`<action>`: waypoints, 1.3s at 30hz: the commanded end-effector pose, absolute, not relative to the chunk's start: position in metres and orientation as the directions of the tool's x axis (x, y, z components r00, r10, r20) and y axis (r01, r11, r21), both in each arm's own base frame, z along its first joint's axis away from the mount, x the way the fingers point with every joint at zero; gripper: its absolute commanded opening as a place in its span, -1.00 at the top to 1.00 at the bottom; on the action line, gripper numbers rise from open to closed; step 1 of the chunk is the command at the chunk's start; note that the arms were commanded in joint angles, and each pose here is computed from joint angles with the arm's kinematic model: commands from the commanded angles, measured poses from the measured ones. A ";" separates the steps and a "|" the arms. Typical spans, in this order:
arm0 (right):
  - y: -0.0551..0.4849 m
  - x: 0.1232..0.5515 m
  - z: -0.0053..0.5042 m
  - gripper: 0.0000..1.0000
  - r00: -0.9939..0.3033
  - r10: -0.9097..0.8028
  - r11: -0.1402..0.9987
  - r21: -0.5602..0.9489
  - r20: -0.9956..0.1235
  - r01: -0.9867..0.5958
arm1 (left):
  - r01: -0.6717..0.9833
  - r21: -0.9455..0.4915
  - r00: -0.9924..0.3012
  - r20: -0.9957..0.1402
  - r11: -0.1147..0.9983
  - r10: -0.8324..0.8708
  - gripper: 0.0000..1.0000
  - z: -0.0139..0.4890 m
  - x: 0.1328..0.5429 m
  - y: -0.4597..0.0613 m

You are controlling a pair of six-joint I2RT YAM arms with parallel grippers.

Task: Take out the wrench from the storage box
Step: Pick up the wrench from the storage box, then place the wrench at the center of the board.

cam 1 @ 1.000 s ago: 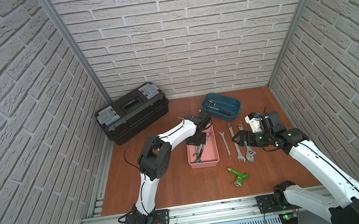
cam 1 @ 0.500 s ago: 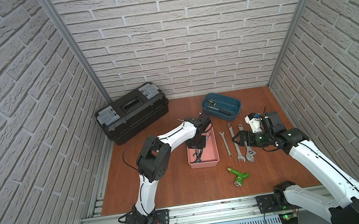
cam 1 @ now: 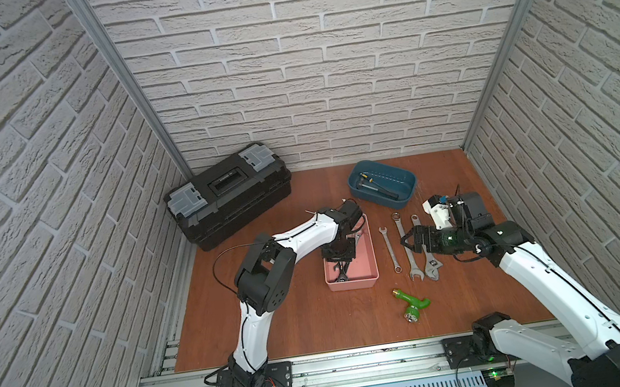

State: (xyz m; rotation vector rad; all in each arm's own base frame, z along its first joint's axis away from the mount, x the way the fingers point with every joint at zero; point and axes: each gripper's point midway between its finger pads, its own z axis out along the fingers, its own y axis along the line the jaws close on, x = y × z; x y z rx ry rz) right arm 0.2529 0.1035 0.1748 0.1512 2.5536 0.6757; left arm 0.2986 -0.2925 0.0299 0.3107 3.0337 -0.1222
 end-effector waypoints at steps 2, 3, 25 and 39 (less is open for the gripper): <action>0.104 0.258 0.182 -0.95 -0.860 0.223 0.870 0.492 -0.460 -0.038 | 0.192 -0.042 -0.981 -0.044 0.980 0.190 0.41 0.006 0.293 -0.282; 0.103 0.258 0.181 -0.95 -0.860 0.222 0.870 0.491 -0.460 -0.037 | 0.192 -0.046 -0.981 -0.045 0.980 0.190 0.46 0.006 0.293 -0.283; 0.099 0.260 0.186 -0.95 -0.846 0.237 0.875 0.483 -0.478 -0.027 | 0.210 -0.063 -0.965 -0.171 0.976 0.197 1.00 0.069 0.313 -0.298; 0.095 0.264 0.199 -0.95 -0.823 0.247 0.879 0.476 -0.511 -0.032 | 0.242 -0.039 -0.946 -0.231 0.970 0.226 1.00 0.137 0.318 -0.294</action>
